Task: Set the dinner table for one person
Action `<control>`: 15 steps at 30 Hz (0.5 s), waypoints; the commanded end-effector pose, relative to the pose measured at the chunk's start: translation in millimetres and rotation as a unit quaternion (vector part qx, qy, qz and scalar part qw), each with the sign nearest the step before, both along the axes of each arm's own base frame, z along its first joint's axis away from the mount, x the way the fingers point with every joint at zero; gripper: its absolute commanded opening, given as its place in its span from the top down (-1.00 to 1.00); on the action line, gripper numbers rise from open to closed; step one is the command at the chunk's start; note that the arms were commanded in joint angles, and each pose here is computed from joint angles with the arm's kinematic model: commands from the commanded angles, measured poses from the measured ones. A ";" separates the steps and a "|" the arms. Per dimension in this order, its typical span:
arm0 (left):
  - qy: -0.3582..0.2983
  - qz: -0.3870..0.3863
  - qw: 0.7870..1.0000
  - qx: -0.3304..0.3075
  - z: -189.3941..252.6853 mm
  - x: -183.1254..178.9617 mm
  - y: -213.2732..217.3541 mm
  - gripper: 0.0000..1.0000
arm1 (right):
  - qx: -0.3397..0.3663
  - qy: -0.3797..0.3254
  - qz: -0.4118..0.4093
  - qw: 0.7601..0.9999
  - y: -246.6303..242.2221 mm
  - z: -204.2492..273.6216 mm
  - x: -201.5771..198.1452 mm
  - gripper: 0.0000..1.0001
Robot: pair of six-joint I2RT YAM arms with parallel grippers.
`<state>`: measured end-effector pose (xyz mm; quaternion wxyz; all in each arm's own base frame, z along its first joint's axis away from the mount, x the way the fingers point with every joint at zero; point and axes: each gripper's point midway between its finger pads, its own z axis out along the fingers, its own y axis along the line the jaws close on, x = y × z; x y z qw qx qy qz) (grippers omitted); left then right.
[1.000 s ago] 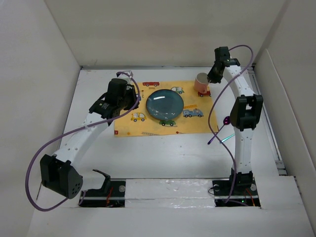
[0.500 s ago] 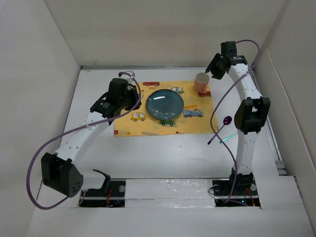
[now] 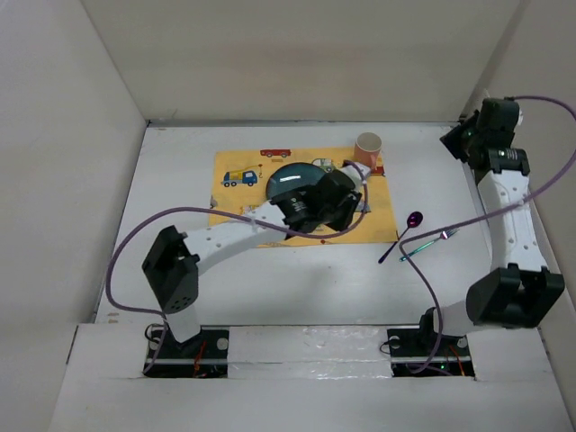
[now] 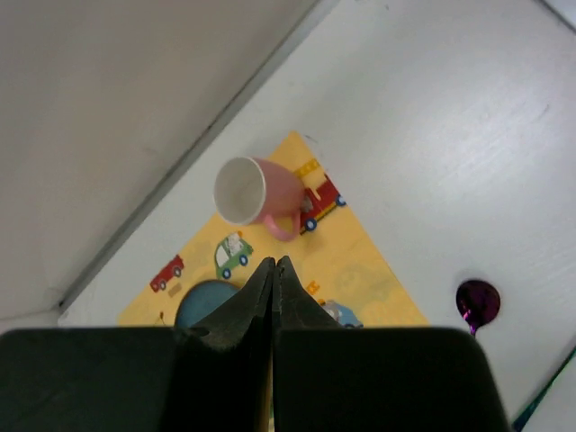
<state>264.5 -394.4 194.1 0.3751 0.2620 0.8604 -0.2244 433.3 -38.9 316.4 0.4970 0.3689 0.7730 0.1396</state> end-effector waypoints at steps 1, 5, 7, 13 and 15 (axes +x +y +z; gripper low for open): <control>-0.016 -0.021 1.000 0.005 1.7 -6.8 -28.1 0.53 | 0.014 0.085 -0.075 0.993 -26.1 -80.3 -36.7 1.00; -0.003 -0.053 0.999 0.008 -12.0 -23.3 -43.2 0.53 | 0.041 0.161 -0.103 0.981 -37.6 -157.9 -85.9 1.00; 0.001 -0.060 0.998 0.000 -11.9 -26.8 -44.5 0.53 | 0.032 0.182 -0.120 0.975 -43.4 -176.7 -103.2 1.00; -0.002 -0.060 0.998 -0.004 -13.2 -38.7 -22.0 0.53 | 0.057 0.247 -0.069 0.965 -25.8 -227.2 -123.1 0.46; 0.005 -0.059 0.998 0.004 -24.3 -45.4 -9.7 0.53 | 0.056 0.262 -0.040 0.963 -11.1 -237.5 -119.3 0.45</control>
